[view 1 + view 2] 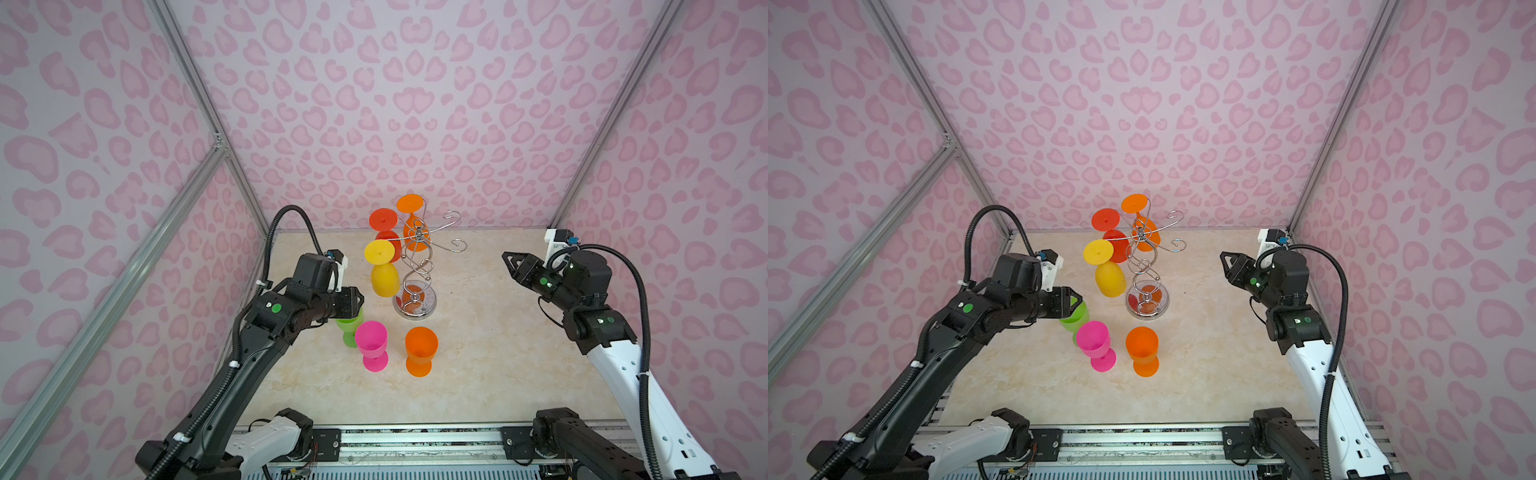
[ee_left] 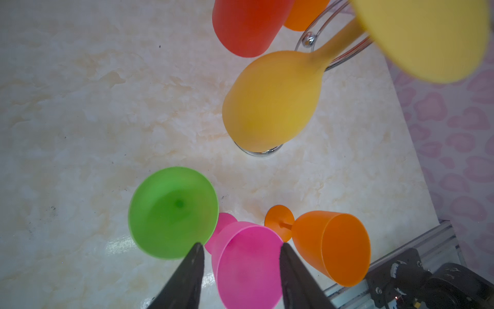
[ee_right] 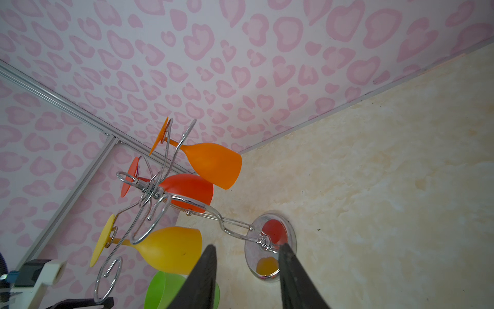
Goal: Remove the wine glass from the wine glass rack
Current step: 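Set the green glass down beside the pink glass and open the left gripper, then raise the left gripper to the yellow glass foot on the rack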
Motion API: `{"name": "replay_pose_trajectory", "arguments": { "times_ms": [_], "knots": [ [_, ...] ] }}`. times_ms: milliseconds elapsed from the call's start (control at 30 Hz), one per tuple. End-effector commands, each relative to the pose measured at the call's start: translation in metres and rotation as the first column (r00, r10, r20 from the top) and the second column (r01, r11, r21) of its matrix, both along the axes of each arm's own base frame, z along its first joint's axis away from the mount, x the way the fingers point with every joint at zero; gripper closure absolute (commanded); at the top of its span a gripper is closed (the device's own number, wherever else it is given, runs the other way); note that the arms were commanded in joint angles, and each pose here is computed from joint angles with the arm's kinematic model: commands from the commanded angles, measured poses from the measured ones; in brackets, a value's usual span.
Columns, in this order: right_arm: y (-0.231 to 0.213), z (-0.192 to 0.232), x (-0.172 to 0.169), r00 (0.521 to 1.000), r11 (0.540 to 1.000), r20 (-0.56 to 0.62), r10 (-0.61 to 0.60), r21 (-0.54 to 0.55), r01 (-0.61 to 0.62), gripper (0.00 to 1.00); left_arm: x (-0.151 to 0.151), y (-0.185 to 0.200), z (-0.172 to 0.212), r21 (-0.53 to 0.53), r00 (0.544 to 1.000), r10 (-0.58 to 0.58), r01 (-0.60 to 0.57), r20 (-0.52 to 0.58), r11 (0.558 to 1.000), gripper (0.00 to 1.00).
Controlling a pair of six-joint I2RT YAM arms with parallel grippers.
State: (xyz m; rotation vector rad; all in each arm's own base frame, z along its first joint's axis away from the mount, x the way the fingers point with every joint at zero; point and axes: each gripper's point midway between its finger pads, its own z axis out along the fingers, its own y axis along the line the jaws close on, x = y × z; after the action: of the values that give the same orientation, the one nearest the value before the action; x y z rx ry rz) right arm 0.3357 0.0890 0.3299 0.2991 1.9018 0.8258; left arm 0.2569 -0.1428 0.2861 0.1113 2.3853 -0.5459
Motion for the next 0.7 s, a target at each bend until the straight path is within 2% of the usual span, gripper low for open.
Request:
{"name": "replay_pose_trajectory", "arguments": {
  "times_ms": [0, 67, 133, 267, 400, 467, 667],
  "knots": [
    [0.001, 0.0, 0.0, 1.0, 1.0, 0.014, 0.011, -0.002, -0.011, 0.61, 0.0, 0.01, 0.036, -0.123, 0.988, 0.109, -0.095, 0.107, 0.988, 0.38],
    [0.002, -0.001, 0.001, 1.0, 1.0, 0.014, 0.013, 0.002, -0.013, 0.61, -0.006, 0.007, 0.056, -0.257, 0.979, 0.126, -0.082, 0.158, 0.963, 0.29],
    [0.002, -0.003, 0.001, 1.0, 1.0, 0.011, 0.015, 0.007, -0.015, 0.61, -0.009, 0.001, 0.073, -0.397, 0.973, 0.127, -0.041, 0.191, 0.917, 0.22],
    [0.002, -0.004, 0.0, 1.0, 1.0, 0.01, 0.018, 0.008, -0.018, 0.61, -0.008, -0.008, 0.091, -0.569, 0.976, 0.099, 0.028, 0.191, 0.822, 0.2],
    [0.002, -0.004, -0.002, 1.0, 1.0, 0.015, 0.016, 0.008, -0.016, 0.6, 0.005, -0.021, 0.099, -0.729, 0.986, 0.041, 0.09, 0.16, 0.678, 0.21],
    [0.001, -0.004, -0.003, 1.0, 1.0, 0.016, 0.015, 0.01, -0.015, 0.61, 0.014, -0.023, 0.099, -0.768, 0.988, 0.037, 0.092, 0.148, 0.633, 0.23],
    [-0.002, -0.006, -0.007, 1.0, 1.0, 0.014, 0.008, 0.012, -0.008, 0.61, 0.031, -0.031, 0.094, -0.819, 0.993, 0.005, 0.096, 0.12, 0.566, 0.27]
  ]
}}
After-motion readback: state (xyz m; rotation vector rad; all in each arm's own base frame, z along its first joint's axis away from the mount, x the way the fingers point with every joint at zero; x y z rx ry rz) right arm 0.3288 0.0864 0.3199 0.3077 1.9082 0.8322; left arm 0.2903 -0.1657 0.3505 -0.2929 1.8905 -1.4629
